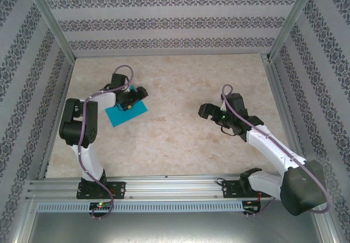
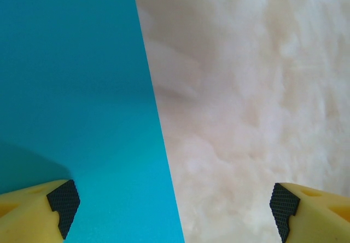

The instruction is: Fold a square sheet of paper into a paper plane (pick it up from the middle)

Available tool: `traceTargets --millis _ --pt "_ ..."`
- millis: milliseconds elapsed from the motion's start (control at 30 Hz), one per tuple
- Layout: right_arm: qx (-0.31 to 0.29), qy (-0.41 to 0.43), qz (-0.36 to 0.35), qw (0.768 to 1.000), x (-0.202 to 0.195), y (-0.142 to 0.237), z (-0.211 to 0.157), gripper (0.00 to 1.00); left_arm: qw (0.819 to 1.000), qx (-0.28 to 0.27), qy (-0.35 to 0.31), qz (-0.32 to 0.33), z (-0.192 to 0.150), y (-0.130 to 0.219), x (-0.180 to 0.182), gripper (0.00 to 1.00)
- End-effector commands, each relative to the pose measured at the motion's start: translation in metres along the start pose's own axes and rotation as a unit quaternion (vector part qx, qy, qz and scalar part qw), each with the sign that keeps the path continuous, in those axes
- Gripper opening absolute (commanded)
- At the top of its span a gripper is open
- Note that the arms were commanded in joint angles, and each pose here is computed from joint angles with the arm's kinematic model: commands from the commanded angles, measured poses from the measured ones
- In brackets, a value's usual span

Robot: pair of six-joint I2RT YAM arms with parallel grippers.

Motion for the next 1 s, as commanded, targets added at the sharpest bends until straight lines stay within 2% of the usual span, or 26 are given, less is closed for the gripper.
traceTargets --millis 0,200,300,400,500,633,867,967 --pt "0.010 -0.019 -0.023 0.999 -0.013 -0.007 -0.010 0.98 0.995 0.090 0.028 -0.014 -0.077 -0.027 -0.022 0.94" --pt "0.029 -0.015 -0.033 0.999 -0.015 -0.011 -0.020 0.96 0.994 0.097 -0.015 -0.055 -0.116 -0.042 -0.095 0.94" --pt "0.033 -0.014 -0.031 0.999 -0.014 -0.010 -0.023 0.92 0.993 0.086 -0.037 -0.073 -0.118 -0.035 -0.123 0.94" --pt "0.033 -0.013 -0.021 0.999 -0.008 -0.008 -0.026 0.89 0.994 0.053 -0.053 -0.079 -0.110 -0.012 -0.136 0.96" --pt "0.031 -0.001 0.002 1.000 0.010 -0.009 -0.029 0.89 0.998 -0.003 -0.056 -0.036 -0.100 0.019 -0.117 0.99" --pt "0.042 0.016 -0.002 0.999 0.033 -0.023 -0.034 0.87 0.997 -0.065 -0.040 0.005 -0.091 0.061 -0.078 1.00" --pt "0.079 0.058 -0.018 0.995 0.088 -0.073 -0.055 0.77 0.980 -0.189 -0.034 0.054 -0.087 0.139 -0.020 1.00" --pt "0.103 0.059 -0.006 0.993 0.109 -0.099 -0.063 0.77 0.974 -0.217 -0.030 0.061 -0.092 0.158 -0.004 1.00"
Point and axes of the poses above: each hand's point on the last joint's axis, 136 mm out from that joint toward the fingers, its own y axis back along the fingers, its own x axis along the line the jaws close on, z = x × y, the point moved 2 cm from there along y, back along the fingers, and after that the axes turned 8 degrees about -y, right-handed, at the moved point
